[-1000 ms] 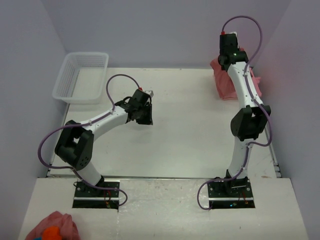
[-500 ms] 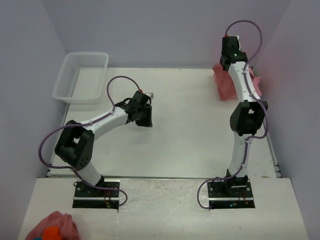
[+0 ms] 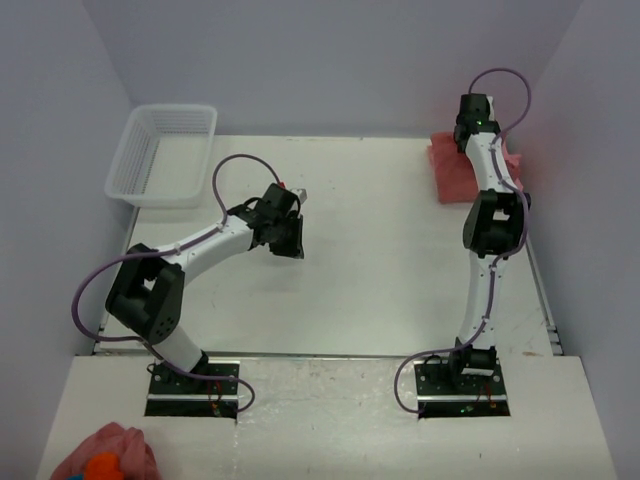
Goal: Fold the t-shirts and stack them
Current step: Put the neatly folded tshirt into the corner of the board with the right arm
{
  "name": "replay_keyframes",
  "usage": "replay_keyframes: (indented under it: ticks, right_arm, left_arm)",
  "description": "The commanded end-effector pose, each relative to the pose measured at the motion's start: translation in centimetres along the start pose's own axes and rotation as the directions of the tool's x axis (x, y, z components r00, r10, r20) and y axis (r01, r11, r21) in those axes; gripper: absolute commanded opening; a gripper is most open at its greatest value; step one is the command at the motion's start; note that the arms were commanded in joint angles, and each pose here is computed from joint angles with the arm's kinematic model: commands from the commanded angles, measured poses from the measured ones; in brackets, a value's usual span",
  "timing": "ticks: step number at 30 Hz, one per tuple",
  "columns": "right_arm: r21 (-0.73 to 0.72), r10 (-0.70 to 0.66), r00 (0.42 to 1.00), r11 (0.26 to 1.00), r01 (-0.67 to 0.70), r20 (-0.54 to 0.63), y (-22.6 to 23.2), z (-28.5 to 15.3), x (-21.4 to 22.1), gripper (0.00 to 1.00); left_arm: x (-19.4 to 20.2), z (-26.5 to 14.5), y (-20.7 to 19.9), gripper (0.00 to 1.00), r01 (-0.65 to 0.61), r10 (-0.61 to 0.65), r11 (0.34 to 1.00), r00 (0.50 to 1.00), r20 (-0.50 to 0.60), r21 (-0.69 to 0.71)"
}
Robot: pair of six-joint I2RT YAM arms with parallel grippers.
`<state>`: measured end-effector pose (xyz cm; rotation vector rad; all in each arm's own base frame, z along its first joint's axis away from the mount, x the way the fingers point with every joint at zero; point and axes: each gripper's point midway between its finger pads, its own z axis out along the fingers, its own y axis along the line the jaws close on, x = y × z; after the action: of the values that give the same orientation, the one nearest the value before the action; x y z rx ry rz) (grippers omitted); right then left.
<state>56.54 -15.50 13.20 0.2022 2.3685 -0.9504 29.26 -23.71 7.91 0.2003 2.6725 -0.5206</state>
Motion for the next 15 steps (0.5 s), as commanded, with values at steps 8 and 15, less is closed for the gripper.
replay_keyframes:
  ticks: [8,15]
  right_arm:
    - [0.044,0.091,0.982,0.994,-0.099,0.163,-2.2,1.4,-5.0,0.00]
    - [0.048,0.119,0.981,0.991,-0.128,0.151,-1.8,2.8,-4.7,0.50]
  left_arm:
    - [1.2,-0.1,-0.3,0.16,-0.021,0.022,0.999,0.999,-0.035,0.027]
    - [1.9,0.0,0.1,0.16,-0.035,0.036,0.999,0.998,-0.058,0.016]
